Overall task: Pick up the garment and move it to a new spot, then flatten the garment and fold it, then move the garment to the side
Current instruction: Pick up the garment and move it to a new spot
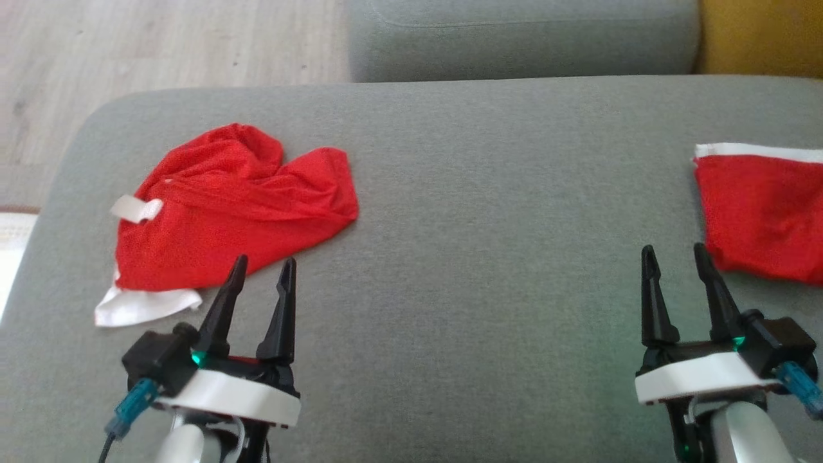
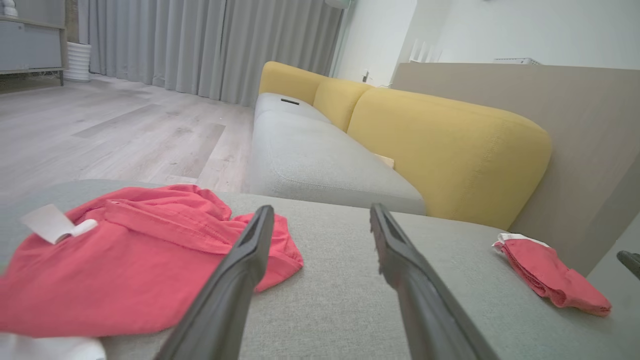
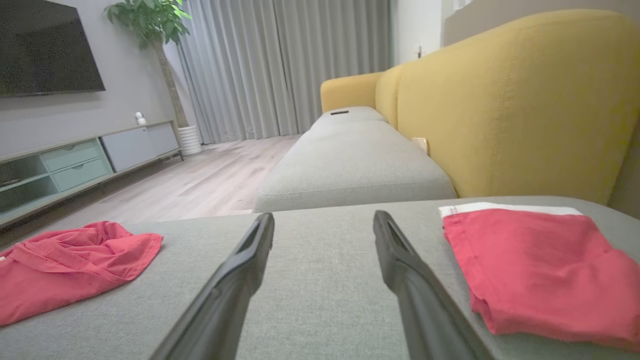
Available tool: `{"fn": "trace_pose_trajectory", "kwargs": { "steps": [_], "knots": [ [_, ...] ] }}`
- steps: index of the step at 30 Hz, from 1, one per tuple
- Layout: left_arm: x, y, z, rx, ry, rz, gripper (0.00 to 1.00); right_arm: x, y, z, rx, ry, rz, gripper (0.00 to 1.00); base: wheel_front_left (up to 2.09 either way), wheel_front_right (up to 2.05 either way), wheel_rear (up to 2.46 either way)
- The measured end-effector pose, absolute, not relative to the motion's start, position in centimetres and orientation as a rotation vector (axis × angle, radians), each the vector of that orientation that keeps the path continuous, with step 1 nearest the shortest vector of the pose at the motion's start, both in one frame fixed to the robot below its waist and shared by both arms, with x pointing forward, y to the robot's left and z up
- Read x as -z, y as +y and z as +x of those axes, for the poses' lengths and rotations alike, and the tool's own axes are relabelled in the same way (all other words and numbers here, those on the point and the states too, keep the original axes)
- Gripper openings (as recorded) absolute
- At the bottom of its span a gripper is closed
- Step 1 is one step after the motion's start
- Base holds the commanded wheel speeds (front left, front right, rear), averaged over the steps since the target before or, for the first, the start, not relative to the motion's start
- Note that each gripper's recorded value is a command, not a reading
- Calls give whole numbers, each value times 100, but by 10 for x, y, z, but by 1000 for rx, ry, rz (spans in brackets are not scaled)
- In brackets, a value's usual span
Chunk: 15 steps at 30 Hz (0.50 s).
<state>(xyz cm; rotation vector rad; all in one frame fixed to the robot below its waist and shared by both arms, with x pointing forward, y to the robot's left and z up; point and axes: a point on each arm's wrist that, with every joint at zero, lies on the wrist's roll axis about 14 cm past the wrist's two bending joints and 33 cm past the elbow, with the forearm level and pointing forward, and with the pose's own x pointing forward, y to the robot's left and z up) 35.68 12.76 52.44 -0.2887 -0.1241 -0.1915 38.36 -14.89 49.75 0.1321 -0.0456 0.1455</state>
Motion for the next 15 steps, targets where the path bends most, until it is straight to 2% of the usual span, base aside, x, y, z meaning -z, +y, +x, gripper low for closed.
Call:
{"fn": "trace_pose_trajectory", "kwargs": {
  "steps": [8, 15],
  "knots": [
    [-522, 161, 345, 88, -129, -257, 100, -494, -101, 393, -283, -25, 156, 100, 0, 0, 0],
    [-517, 214, 321, -87, -131, -234, 100, -480, -37, 392, -465, 32, 169, 100, 0, 0, 0]
  ]
}}
